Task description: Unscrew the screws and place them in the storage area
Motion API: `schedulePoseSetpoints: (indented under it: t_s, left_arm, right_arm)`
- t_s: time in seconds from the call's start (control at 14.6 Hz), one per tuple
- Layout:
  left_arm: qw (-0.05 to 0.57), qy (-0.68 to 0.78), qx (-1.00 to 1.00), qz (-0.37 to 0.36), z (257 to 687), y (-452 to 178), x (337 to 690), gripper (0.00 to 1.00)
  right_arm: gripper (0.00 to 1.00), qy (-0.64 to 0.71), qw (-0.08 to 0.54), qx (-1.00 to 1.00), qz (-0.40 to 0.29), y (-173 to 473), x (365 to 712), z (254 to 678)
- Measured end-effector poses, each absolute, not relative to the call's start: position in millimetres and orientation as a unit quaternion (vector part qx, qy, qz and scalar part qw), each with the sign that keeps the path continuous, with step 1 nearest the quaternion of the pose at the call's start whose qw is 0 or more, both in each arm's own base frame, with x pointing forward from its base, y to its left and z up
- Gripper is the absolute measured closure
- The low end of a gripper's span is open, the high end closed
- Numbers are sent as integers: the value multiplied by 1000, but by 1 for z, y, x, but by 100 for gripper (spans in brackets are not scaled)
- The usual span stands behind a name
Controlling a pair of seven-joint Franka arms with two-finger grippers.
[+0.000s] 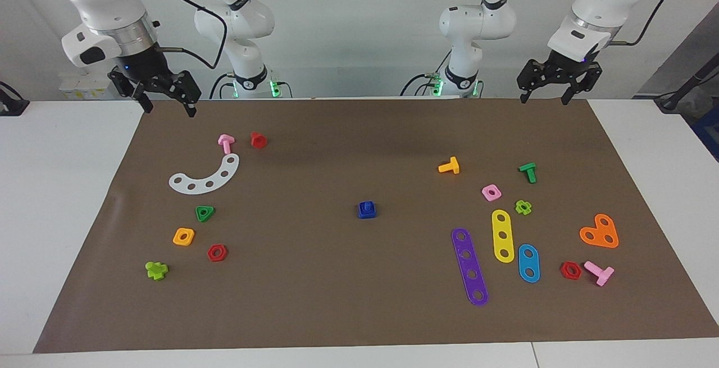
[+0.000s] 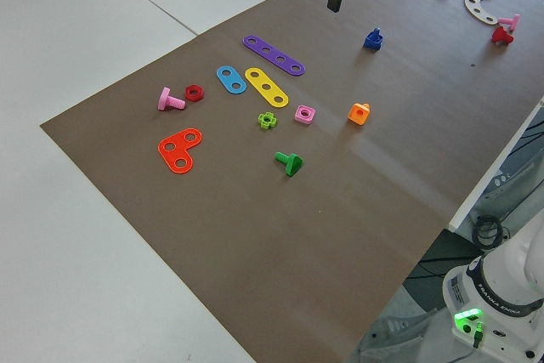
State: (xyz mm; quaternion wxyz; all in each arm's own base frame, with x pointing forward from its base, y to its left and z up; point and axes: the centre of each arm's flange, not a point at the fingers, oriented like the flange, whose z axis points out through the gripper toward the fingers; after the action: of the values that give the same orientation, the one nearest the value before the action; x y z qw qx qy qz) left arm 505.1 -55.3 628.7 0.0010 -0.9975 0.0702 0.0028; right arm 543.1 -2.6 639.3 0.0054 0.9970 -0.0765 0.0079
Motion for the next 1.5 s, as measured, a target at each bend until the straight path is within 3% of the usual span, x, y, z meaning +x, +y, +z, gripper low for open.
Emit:
schedulePoseSetpoints:
  t_s: [0.68,1.09,1.5]
  left_arm:
    - [-7,29,-999,33,575,-199,525,0]
    - [-53,-36,-998,-9,519,-293,567,1]
    - [-72,-33,-997,-27,473,-353,569,7]
  right_arm:
    - [0,-77,5,997,8,-3,543,639]
    - [0,-77,5,997,8,-3,543,639]
    - [0,-77,5,997,8,-3,543,639]
